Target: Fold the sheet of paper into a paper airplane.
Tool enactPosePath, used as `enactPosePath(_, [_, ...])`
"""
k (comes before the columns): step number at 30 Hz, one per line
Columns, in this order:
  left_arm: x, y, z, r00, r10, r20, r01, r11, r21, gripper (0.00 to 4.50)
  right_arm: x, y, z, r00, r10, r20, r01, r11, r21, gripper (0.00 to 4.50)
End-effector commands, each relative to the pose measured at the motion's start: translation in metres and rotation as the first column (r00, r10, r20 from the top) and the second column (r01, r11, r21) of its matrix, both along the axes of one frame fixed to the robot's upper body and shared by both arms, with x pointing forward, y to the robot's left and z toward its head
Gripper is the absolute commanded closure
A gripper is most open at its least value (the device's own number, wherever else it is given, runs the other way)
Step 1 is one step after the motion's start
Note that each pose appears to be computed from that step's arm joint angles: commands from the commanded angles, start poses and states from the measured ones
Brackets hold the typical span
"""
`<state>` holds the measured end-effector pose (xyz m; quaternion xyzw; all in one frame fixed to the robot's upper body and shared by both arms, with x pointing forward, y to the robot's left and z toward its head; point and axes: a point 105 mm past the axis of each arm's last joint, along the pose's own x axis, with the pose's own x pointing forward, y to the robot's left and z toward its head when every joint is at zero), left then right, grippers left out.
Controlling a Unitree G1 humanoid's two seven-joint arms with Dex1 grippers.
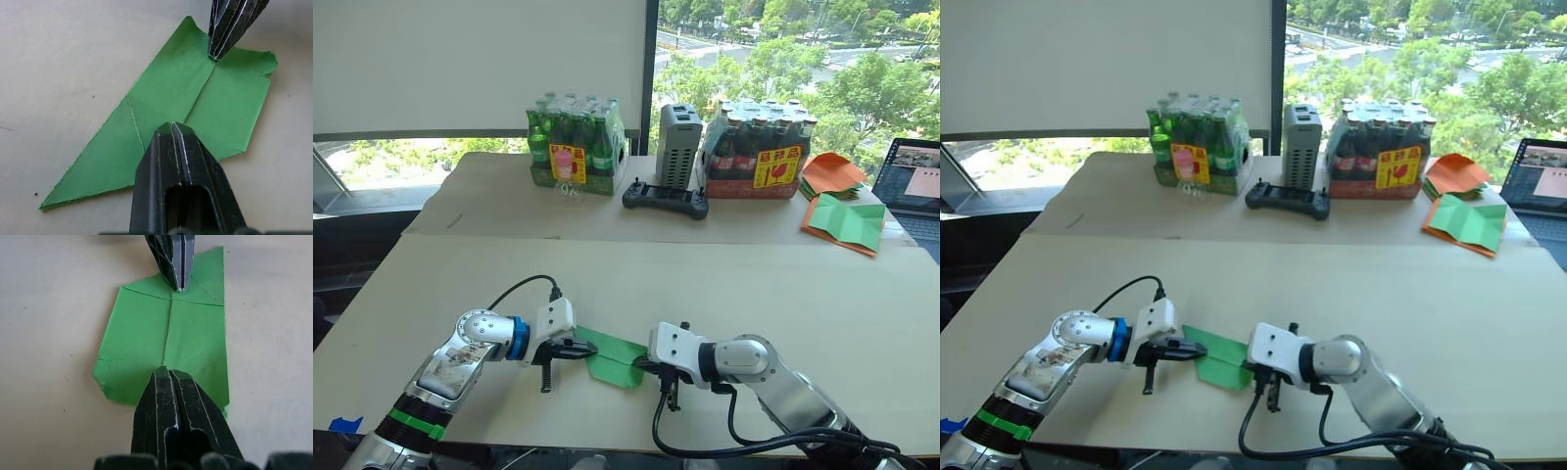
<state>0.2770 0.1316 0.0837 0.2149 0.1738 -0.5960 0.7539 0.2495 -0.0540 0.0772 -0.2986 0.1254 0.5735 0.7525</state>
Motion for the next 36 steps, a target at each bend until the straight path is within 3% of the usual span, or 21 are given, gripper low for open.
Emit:
enactPosePath(1, [-0.001,0.001,-0.002,1.0,-0.012,-0.001,0.012,1.0,0.019,4.5,-0.007,-0.023,-0.028,0.99,-0.072,-0.12,0.061,0.994,-0.094,4.49])
enactPosePath(12, [0.0,0.001,-0.003,1.0,-0.012,0.003,0.011,1.0,0.02,4.5,-0.014,-0.038,-0.022,0.985,-0.105,-0.135,0.091,0.99,-0.105,4.49])
enactPosePath(17, [0.001,0.002,-0.004,1.0,-0.011,0.006,0.011,1.0,0.02,4.5,-0.012,-0.009,0.035,0.997,0.002,-0.071,0.012,0.98,0.197,4.49])
enactPosePath(20, [0.001,0.002,-0.004,1.0,-0.012,0.007,0.012,1.0,0.021,4.5,-0.01,-0.005,0.043,0.998,0.007,-0.069,0.009,0.972,0.235,4.49])
enactPosePath(24, [0.001,0.002,-0.003,1.0,-0.013,0.011,0.013,1.0,0.02,4.5,-0.004,0.0,0.039,0.998,-0.011,-0.066,0.026,0.974,0.223,4.49])
enactPosePath(30, [0.001,-0.005,0.007,1.0,-0.023,0.005,0.023,0.999,-0.031,4.5,0.011,0.0,-0.002,0.992,-0.095,-0.081,0.102,0.991,0.088,4.49])
enactPosePath(36, [-0.004,-0.013,0.015,0.998,-0.059,-0.004,0.058,0.996,-0.074,4.5,0.014,-0.006,-0.017,0.985,-0.134,-0.113,0.139,0.99,0.034,4.49])
